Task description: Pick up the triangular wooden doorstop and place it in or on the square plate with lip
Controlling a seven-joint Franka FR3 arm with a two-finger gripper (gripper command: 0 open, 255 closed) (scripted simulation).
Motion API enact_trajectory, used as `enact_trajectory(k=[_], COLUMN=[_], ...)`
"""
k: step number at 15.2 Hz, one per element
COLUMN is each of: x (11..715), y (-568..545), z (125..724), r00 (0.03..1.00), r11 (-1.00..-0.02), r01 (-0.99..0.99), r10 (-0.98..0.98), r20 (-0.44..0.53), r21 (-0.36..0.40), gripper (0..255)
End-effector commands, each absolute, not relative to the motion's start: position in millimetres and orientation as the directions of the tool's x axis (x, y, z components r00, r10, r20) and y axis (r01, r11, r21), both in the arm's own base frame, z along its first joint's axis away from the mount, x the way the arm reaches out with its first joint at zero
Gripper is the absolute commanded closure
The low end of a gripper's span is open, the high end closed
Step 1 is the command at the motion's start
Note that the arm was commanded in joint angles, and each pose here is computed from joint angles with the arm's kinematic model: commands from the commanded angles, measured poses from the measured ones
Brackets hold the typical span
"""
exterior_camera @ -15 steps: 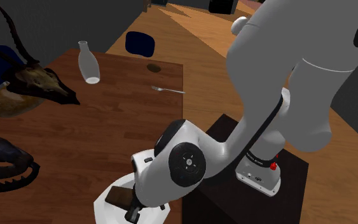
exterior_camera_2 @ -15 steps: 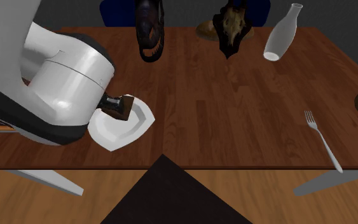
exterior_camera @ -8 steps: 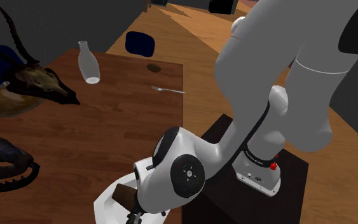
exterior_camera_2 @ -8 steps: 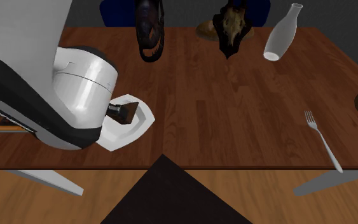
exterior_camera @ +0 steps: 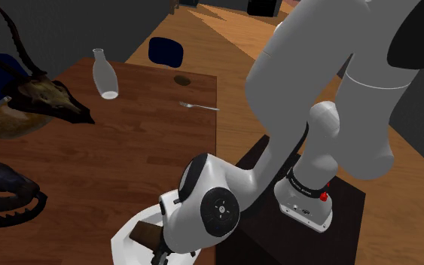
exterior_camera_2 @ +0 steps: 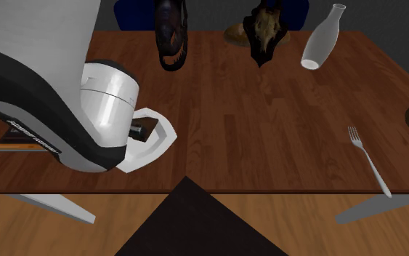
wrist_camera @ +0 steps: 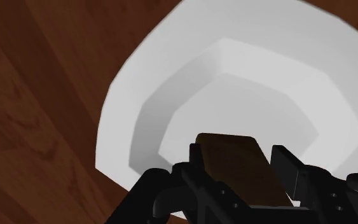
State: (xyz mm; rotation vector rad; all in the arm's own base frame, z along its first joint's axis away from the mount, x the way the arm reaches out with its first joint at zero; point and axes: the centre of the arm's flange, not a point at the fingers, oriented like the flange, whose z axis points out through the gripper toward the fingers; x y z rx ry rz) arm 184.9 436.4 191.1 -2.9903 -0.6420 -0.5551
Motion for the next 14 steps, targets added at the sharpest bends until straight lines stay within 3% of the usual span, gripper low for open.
enact_trajectory(k=[1, 2, 7, 11, 14], x=[181, 181, 181, 164, 164], y=[438, 437, 438, 432, 432], z=[189, 189, 189, 236, 236], r00=[0.85, 0.85, 0.85, 0.85, 0.85], r11=[-0.911, -0.911, -0.911, -0.911, -0.911], r01=[0.41, 0.41, 0.41, 0.41, 0.41], r10=[0.398, 0.398, 0.398, 0.398, 0.398], r20=[0.346, 0.346, 0.346, 0.346, 0.346], r21=[0.039, 0.039, 0.039, 0.039, 0.039], gripper=[255, 0, 0, 0, 0])
